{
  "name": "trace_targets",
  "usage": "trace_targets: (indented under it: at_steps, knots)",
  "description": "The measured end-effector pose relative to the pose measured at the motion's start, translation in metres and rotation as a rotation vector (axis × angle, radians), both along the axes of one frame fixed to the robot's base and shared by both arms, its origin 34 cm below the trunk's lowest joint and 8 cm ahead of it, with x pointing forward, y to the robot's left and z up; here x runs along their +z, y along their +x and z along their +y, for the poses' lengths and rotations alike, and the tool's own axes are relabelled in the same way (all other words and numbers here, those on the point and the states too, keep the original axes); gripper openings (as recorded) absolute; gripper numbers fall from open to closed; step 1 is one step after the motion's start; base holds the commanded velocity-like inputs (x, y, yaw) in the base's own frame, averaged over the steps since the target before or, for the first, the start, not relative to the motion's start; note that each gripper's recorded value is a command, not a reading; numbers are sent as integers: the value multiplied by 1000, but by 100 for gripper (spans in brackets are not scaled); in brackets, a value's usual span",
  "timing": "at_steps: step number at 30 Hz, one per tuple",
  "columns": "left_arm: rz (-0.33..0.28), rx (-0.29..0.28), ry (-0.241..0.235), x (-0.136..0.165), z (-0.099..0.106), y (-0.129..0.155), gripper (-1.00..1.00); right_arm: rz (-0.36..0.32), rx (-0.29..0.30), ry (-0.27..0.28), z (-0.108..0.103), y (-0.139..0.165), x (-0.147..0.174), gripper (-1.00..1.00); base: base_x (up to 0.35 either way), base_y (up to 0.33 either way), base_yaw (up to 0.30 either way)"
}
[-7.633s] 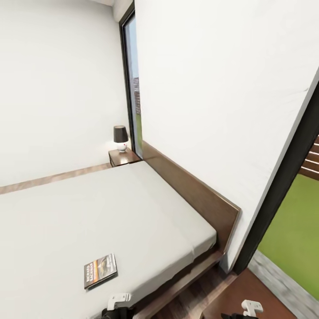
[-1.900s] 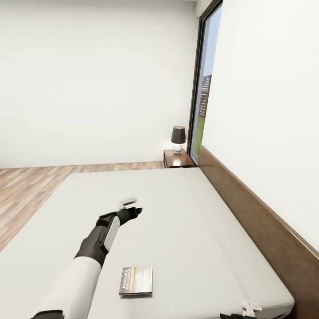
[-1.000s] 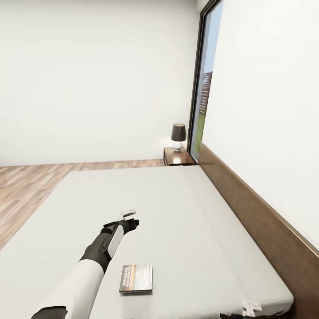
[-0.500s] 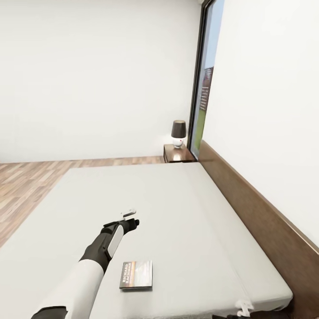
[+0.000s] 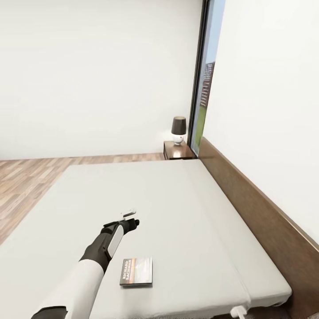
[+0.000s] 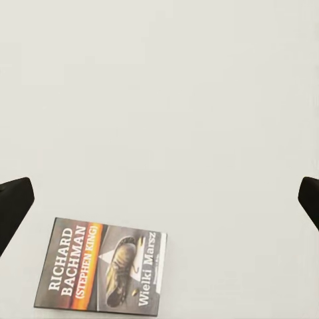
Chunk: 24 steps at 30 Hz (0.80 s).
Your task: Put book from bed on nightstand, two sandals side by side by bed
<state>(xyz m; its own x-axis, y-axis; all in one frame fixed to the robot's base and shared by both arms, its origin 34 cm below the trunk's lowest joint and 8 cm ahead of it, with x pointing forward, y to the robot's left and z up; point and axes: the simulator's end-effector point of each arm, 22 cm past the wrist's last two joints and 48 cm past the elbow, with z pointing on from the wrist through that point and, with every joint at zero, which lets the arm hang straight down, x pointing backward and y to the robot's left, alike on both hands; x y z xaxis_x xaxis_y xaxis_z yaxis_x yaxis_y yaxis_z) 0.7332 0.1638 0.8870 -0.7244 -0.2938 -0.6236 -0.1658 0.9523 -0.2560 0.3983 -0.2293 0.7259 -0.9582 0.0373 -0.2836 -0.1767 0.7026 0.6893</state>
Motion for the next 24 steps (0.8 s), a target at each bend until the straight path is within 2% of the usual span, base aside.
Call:
trace_targets:
  at_steps: [6,24]
  knots:
    - [9,1,2,-6,2,-1,100,7,20,16,4,-6,0,100,0,0,0]
    - [37,1,2,-24,1,-5,100,35,19,12,3,-13,-9,100,0,0,0]
